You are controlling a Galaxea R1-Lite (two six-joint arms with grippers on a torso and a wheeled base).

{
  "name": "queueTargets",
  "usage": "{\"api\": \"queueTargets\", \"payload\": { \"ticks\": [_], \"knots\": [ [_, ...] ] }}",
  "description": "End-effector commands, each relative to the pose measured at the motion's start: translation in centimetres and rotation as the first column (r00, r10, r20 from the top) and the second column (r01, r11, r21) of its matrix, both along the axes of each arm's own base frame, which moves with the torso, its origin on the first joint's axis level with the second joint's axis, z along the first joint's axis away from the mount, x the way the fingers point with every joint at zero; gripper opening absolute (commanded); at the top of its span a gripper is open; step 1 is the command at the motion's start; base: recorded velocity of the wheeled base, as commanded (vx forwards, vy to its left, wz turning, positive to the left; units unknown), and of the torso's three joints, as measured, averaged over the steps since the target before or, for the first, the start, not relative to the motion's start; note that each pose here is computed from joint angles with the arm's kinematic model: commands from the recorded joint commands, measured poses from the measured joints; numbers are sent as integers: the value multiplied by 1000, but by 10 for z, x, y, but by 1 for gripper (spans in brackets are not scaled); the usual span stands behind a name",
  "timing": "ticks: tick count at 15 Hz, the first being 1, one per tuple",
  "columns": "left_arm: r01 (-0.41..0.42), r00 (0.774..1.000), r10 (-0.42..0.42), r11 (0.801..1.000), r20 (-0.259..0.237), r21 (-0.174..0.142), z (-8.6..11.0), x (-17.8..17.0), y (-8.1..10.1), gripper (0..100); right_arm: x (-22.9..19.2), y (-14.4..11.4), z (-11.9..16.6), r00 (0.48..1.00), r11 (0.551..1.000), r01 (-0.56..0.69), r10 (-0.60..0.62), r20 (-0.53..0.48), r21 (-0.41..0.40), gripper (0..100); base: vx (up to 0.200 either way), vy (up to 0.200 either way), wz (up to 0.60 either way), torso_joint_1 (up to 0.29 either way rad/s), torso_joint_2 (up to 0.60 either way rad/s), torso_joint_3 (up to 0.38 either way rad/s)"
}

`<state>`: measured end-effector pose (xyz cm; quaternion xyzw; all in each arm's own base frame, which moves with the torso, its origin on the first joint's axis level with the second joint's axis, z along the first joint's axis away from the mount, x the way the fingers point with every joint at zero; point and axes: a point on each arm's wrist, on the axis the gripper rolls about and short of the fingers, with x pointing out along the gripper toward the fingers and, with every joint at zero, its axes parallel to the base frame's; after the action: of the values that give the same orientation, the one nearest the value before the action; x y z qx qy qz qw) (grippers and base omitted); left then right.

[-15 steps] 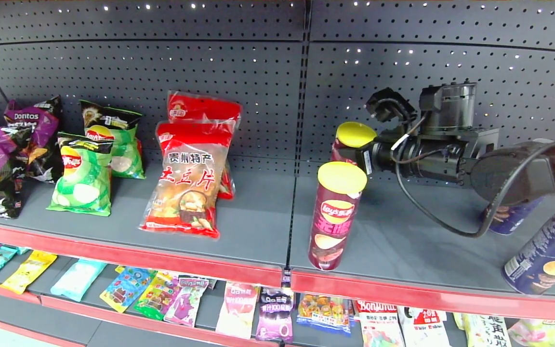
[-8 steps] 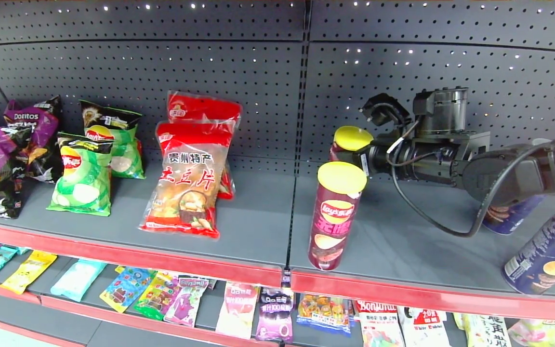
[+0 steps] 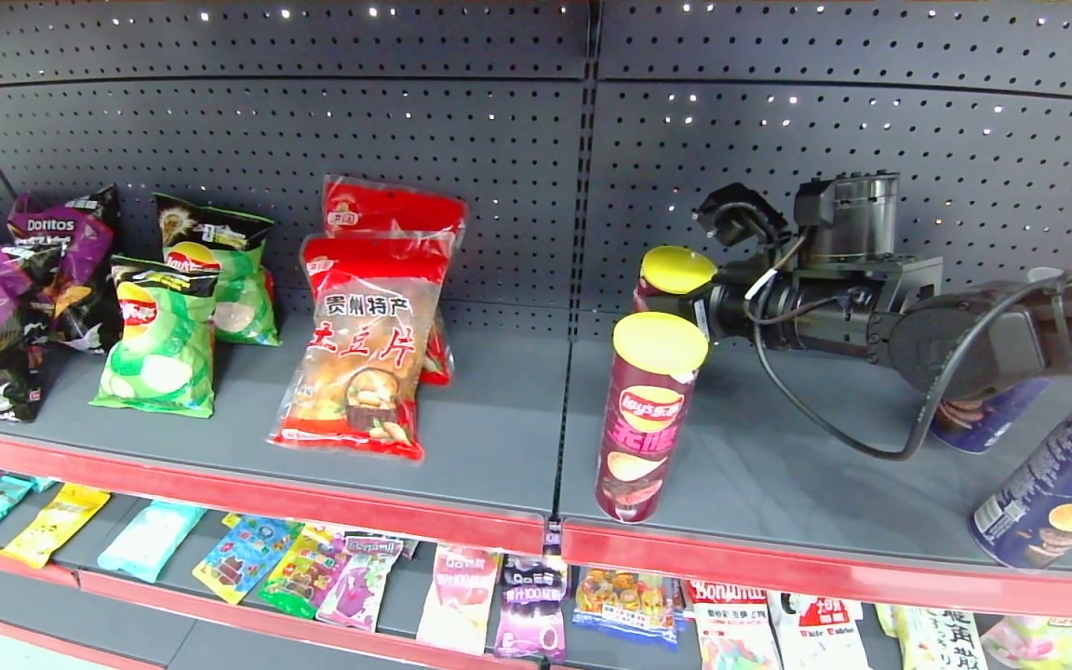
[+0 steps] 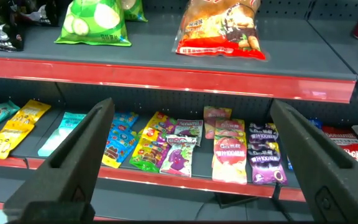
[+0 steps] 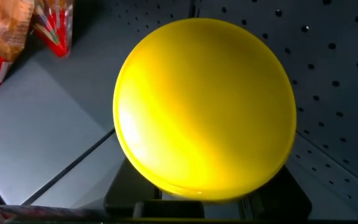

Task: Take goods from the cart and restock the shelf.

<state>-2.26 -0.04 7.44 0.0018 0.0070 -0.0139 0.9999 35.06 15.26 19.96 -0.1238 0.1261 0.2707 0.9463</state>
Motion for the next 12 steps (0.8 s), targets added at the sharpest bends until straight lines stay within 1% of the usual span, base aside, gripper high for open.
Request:
{"api": "queueTargets", "payload": {
  "ticks": [1, 9, 10, 12],
  "knots": [
    [0, 1000, 0, 1000, -1, 1, 0, 0, 0, 100, 2, 1, -5, 1000, 1000, -4, 4, -16, -5, 0, 0, 0, 0, 0, 0, 0],
    [0, 1000, 0, 1000, -1, -1, 0, 0, 0, 100, 4, 3, -10, 999, 1000, -22, 22, -28, -5, 0, 0, 0, 0, 0, 0, 0],
    [0, 1000, 0, 1000, -1, 1, 0, 0, 0, 100, 4, 3, -10, 999, 1000, -21, 21, -28, -4, 100, 0, 0, 0, 0, 0, 0],
    [0, 1000, 0, 1000, -1, 1, 0, 0, 0, 100, 4, 3, -10, 999, 1000, -21, 21, -28, -2, 100, 0, 0, 0, 0, 0, 0]
  ]
}}
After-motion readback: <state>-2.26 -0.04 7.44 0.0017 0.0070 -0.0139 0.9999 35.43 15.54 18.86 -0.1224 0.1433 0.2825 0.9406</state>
